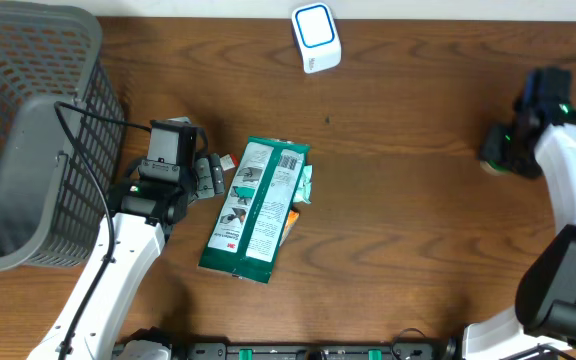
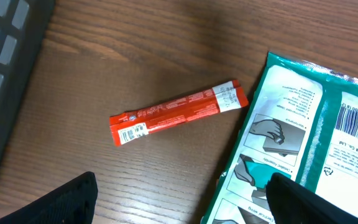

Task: Scan the item barcode
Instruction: 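Move the jar to the far right and set it on the table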

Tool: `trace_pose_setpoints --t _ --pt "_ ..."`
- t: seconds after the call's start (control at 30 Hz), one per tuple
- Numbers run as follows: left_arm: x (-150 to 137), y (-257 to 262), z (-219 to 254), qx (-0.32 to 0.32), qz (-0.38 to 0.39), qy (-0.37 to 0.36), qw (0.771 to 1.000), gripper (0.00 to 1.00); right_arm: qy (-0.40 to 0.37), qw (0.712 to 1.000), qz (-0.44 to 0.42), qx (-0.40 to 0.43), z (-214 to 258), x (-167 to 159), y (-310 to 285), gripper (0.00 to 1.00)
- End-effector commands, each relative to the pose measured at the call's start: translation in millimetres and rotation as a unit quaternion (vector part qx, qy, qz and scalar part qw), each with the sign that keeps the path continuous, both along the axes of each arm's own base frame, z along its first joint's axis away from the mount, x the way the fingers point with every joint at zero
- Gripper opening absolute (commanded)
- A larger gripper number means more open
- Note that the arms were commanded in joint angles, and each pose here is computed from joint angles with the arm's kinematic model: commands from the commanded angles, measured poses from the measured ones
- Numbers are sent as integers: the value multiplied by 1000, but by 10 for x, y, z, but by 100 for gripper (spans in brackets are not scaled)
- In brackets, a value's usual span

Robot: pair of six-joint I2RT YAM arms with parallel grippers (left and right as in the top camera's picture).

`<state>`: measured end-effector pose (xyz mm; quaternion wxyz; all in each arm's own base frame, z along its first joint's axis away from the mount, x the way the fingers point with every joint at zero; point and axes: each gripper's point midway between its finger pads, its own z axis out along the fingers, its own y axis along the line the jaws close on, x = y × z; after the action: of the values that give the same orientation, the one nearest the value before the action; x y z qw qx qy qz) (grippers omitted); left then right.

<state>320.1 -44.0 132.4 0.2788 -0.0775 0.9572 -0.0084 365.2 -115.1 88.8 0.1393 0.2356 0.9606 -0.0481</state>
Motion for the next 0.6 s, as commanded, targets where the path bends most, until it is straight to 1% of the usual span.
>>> trace_pose_setpoints --t 0.0,0.13,0.17,0.3,0.33,0.37,0.4,0.43,0.57 --pt "43 11 59 -2 5 -8 1000 88 -11 998 -56 1 -127 -118 -248 4" --pt "43 11 59 -2 5 -8 1000 88 -14 995 -98 7 -239 -225 -408 4" --pt "43 11 59 -2 5 -8 1000 88 -15 995 -100 11 -252 -234 -419 6" --pt "43 11 59 -2 5 -8 1000 88 -17 994 -103 11 -266 -238 -438 18" --pt "43 11 59 -2 5 -8 1000 88 -17 995 -103 12 -267 -239 -437 31" --pt "43 11 59 -2 5 -8 1000 88 -17 995 -103 12 -267 -239 -437 48" --pt "43 11 59 -2 5 -8 1000 88 -17 995 -102 11 -267 -239 -437 94" --pt "43 11 59 -2 5 -8 1000 88 -17 995 -102 11 -267 -239 -437 99" --pt "43 11 59 -2 5 -8 1000 88 -17 995 -102 12 -267 -239 -435 99"
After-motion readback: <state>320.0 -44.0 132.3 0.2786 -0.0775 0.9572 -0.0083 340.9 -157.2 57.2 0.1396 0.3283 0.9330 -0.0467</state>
